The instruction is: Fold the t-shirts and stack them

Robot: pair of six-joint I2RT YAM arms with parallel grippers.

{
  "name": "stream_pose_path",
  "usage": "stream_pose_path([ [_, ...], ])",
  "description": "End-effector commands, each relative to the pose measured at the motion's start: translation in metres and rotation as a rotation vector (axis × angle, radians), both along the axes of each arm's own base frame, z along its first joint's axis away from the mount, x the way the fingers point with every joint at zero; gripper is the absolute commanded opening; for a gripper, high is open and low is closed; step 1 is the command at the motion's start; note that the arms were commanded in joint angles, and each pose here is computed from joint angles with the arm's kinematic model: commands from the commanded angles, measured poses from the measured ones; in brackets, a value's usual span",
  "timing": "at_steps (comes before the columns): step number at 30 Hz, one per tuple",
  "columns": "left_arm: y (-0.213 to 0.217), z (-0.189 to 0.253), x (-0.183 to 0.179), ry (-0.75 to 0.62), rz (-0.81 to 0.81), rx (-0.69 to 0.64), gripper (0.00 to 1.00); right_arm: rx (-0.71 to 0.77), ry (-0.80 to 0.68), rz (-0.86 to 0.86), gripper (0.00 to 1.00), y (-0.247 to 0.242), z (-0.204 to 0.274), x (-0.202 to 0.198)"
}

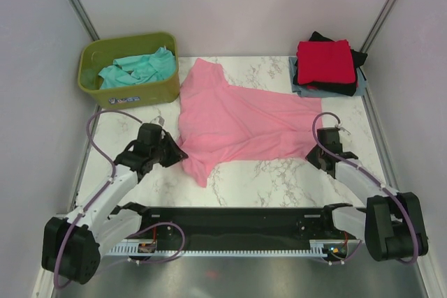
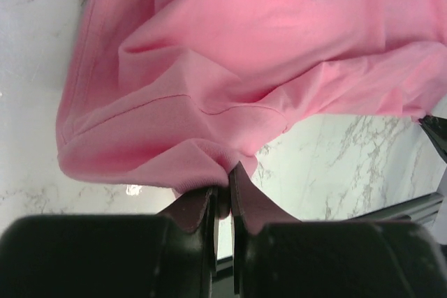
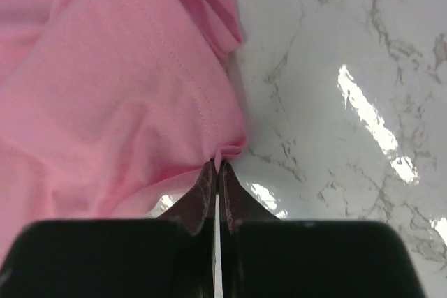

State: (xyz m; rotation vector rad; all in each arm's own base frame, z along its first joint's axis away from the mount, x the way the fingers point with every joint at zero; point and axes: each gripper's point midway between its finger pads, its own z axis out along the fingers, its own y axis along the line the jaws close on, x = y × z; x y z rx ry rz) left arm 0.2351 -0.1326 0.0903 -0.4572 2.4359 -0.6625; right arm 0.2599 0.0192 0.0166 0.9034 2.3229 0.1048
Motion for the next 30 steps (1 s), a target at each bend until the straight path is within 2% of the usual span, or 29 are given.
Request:
stream_pose_path([
  [1, -0.004, 0.025, -0.015, -0.018, -0.078, -0.014, 0.15, 0.055, 0.093, 0.057, 0.0, 0.012, -0.001, -0.032],
  [2, -0.003, 0.03, -0.019, -0.019, -0.086, -0.014, 0.15, 0.058, 0.052, 0.051, 0.0, 0.011, 0.013, -0.032],
  [4, -0.001, 0.034, -0.035, -0.001, -0.107, -0.019, 0.16, 0.055, 0.073, 0.032, 0.0, 0.008, 0.021, -0.049],
  [5, -0.003, 0.04, -0.037, -0.005, -0.111, -0.028, 0.17, 0.07, 0.022, 0.027, 0.0, 0.009, 0.036, -0.05],
  [9, -0.006, 0.059, -0.058, 0.0, -0.153, -0.068, 0.18, 0.16, 0.003, 0.03, 0.0, 0.02, 0.057, -0.079],
  [13, 0.006, 0.069, -0.073, -0.003, -0.17, -0.012, 0.19, 0.189, -0.03, 0.053, 0.0, 0.024, 0.074, -0.097],
  [18, 0.02, 0.067, -0.091, 0.039, -0.188, 0.065, 0.2, 0.258, -0.095, 0.069, 0.0, 0.035, 0.1, -0.1],
  [20, 0.031, 0.067, -0.093, 0.044, -0.166, 0.123, 0.22, 0.207, -0.12, 0.027, 0.0, 0.022, 0.113, -0.103],
  [21, 0.035, 0.067, -0.093, 0.043, -0.157, 0.14, 0.22, 0.147, -0.179, -0.012, 0.0, 0.008, 0.135, -0.1],
  [24, 0.039, 0.065, -0.091, 0.058, -0.163, 0.174, 0.24, 0.079, -0.197, -0.049, 0.0, -0.007, 0.158, -0.107],
  [28, 0.038, 0.059, -0.088, 0.096, -0.183, 0.191, 0.24, 0.035, -0.233, -0.109, 0.0, -0.021, 0.166, -0.117],
  [30, 0.035, 0.06, -0.086, 0.088, -0.184, 0.177, 0.23, 0.035, -0.211, -0.105, 0.0, -0.02, 0.156, -0.119],
])
